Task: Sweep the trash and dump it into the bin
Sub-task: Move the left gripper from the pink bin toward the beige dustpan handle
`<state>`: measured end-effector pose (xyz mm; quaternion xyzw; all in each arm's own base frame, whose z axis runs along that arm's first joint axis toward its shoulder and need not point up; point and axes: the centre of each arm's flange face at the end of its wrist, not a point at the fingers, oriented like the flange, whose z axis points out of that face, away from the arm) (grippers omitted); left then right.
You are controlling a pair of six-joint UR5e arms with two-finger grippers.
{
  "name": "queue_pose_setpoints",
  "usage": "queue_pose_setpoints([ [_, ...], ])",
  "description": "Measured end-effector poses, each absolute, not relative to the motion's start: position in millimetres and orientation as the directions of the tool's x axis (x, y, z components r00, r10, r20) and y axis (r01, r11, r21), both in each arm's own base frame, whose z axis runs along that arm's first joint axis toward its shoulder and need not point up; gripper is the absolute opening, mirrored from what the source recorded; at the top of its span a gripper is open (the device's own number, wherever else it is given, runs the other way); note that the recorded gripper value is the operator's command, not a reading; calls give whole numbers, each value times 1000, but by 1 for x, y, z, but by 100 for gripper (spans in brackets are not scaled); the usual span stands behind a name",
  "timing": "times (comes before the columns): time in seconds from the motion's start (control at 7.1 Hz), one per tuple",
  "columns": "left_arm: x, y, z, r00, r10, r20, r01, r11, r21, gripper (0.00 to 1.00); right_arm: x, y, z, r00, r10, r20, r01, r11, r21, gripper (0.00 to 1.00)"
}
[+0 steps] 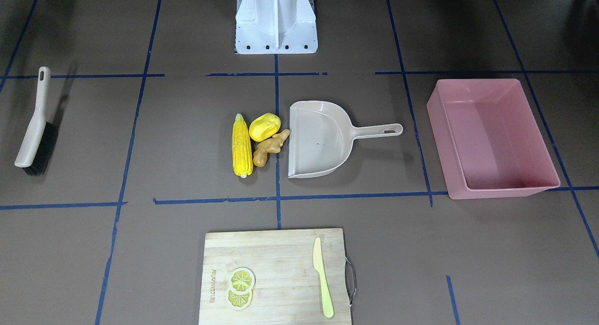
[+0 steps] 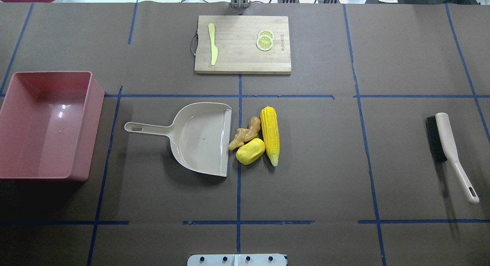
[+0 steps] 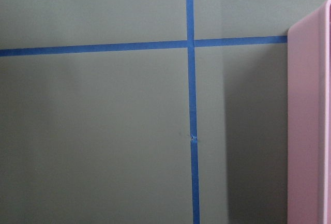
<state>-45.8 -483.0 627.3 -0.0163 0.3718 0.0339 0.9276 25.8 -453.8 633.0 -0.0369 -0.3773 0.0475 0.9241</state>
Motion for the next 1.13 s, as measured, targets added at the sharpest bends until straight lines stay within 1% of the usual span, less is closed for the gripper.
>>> queue_pose_setpoints([
  [0.7,-35,-486,624,718,115,-687,-113,992,48,100,23,-456,631,708,113,697,-56,993,-104,100],
  [0.84,-30,-487,613,715,138,-686,-122,990,72,100,23,-456,631,708,114,697,-56,993,-105,100],
  [1.13,-11,-499,564,706,221,-673,-150,975,164,100,22,-456,631,705,116,700,-56,993,-108,100],
])
